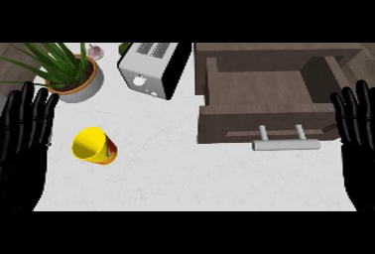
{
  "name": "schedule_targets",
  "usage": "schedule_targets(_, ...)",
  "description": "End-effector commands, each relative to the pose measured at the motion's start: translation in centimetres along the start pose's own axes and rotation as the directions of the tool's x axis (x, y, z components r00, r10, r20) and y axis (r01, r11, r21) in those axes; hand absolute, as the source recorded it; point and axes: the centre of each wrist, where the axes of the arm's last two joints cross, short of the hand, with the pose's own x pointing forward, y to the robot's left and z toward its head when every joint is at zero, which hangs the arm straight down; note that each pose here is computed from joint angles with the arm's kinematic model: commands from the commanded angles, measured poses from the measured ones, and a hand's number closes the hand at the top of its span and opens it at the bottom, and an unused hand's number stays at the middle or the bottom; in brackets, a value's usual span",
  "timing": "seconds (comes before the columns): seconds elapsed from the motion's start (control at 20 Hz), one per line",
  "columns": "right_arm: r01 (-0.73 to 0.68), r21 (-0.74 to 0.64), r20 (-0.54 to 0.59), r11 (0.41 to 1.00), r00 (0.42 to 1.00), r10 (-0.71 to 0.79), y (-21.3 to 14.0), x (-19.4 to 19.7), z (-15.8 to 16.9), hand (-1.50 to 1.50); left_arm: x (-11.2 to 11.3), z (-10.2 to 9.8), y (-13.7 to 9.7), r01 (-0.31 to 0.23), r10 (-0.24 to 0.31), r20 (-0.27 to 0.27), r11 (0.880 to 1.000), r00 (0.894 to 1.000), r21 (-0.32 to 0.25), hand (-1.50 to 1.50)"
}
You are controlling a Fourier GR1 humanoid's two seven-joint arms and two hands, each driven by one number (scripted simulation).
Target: Pick up the cup, place it into the drawer and close the drawer
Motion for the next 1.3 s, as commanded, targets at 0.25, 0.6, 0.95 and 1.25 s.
schedule_targets(0.25,-0.02,0.051,0.084,0.998,0.996,0.016,-0.3,1.5,-1.5,-1.5,-0.4,-2.0,5.0,-0.159,0.162,-0.016,0.936,0.987,-0.313,-1.5)
schedule_targets(0.6,0.027,0.211,-0.1,0.977,0.995,-0.006,0.7,-1.0,-1.6,-1.5,-5.5,-1.6,8.6,-0.369,0.332,-0.27,0.924,0.904,-0.098,-1.5)
schedule_targets(0.95,0.007,0.214,-0.093,0.977,0.996,0.013,0.3,-3.2,-5.9,-1.5,-10.3,-1.0,8.9,-0.294,0.251,-0.347,0.953,0.904,-0.077,-1.5)
schedule_targets(1.25,-0.009,0.207,-0.06,0.978,0.998,0.022,-1.6,-2.6,-5.2,-1.5,-13.2,0.5,11.8,-0.271,0.23,-0.398,0.961,0.888,-0.05,-1.5)
